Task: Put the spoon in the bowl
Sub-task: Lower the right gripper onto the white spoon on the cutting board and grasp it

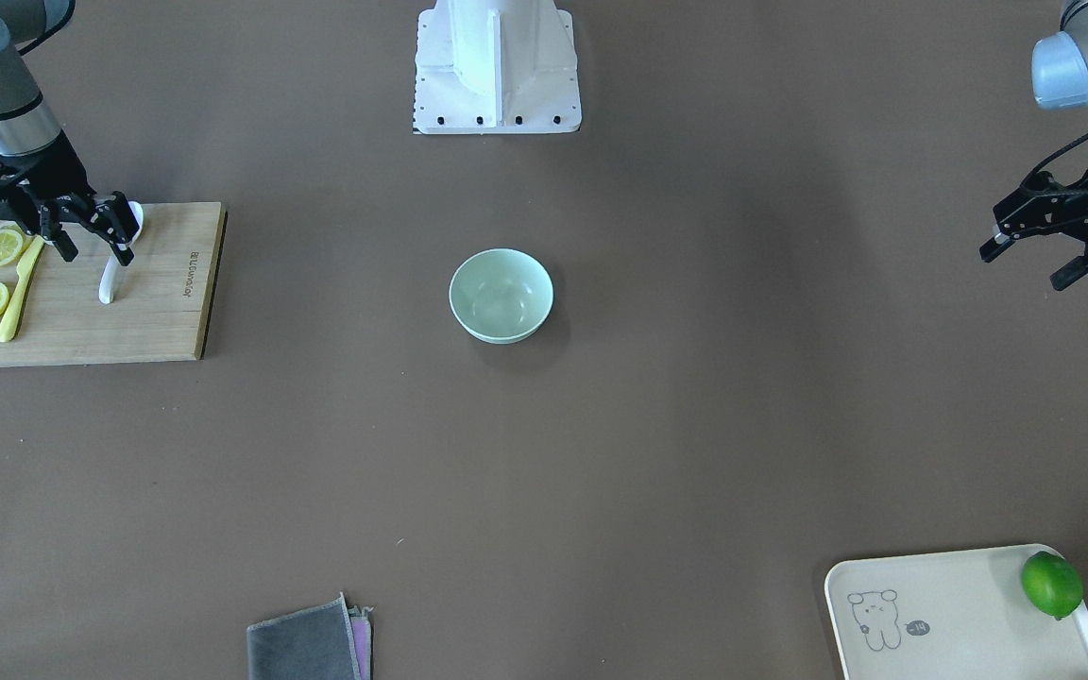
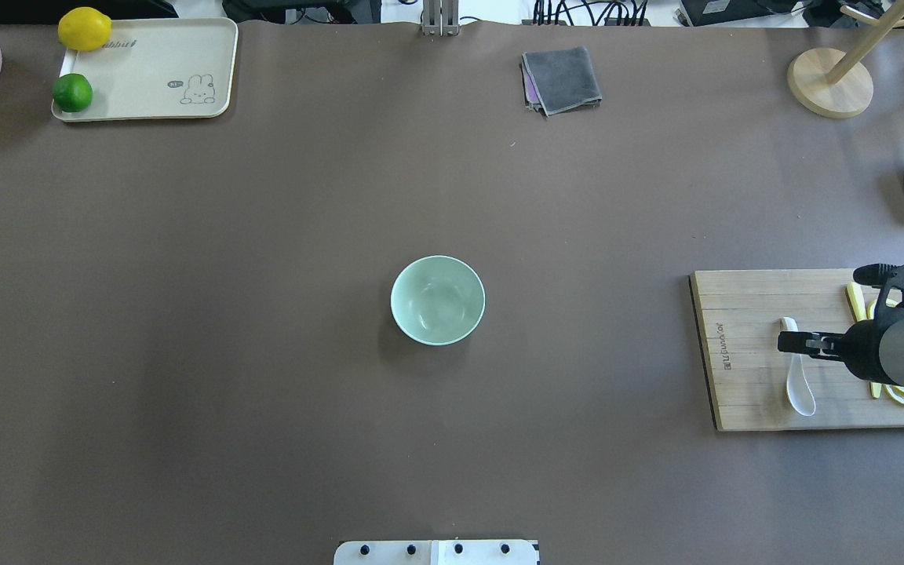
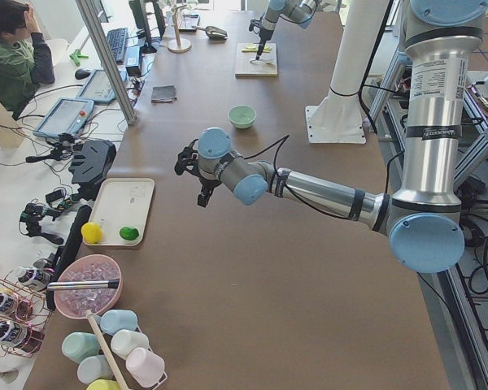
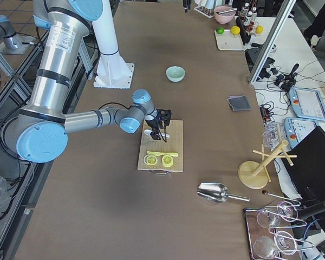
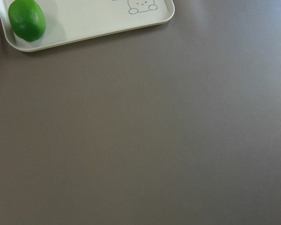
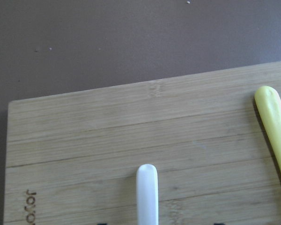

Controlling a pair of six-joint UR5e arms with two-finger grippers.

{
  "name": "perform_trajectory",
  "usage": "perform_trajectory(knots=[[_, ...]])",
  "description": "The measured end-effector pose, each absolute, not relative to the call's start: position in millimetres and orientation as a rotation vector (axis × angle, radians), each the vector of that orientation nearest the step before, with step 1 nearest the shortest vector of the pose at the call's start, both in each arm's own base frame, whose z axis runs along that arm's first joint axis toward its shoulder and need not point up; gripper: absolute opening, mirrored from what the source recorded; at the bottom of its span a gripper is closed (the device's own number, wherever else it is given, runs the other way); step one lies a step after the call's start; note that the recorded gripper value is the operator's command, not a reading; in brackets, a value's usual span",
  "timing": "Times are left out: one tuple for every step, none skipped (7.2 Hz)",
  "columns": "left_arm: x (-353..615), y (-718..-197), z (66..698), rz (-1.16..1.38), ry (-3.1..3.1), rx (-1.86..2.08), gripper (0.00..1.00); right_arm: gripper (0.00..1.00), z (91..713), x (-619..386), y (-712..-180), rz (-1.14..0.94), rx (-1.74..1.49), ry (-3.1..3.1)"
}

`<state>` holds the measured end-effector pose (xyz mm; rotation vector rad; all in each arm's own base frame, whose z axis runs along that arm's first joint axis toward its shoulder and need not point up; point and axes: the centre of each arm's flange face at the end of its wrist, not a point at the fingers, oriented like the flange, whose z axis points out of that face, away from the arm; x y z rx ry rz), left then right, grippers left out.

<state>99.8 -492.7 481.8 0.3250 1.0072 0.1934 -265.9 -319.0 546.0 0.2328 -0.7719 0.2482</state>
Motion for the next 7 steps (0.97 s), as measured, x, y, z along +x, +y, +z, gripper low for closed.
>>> perform_trajectory(knots=[[99.5,-492.7,482.1,0.193,1.007,0.326,0.97,0.43,546.8,-270.8,-314.3,0.246,0.233,-0.768],[99.4,-492.7,482.3,0.193,1.006,0.327,0.97,0.43,546.9,-274.6,-311.2,0.241,0.236,-0.766],[99.5,-492.8,482.5,0.193,1.005,0.327,0.97,0.43,547.1,-276.9,-309.3,0.237,0.238,-0.764],[99.8,-492.9,482.5,0.193,1.005,0.327,0.97,0.41,547.3,-278.4,-308.2,0.235,0.242,-0.762],[100.0,-493.1,482.3,0.194,1.004,0.328,0.97,0.18,547.8,-279.5,-307.5,0.233,0.244,-0.760],[100.1,-493.2,482.1,0.193,1.004,0.329,0.97,0.00,548.0,-279.9,-307.2,0.232,0.245,-0.758],[100.1,-493.3,482.1,0.193,1.003,0.329,0.97,0.00,547.8,-280.0,-307.2,0.232,0.246,-0.758]])
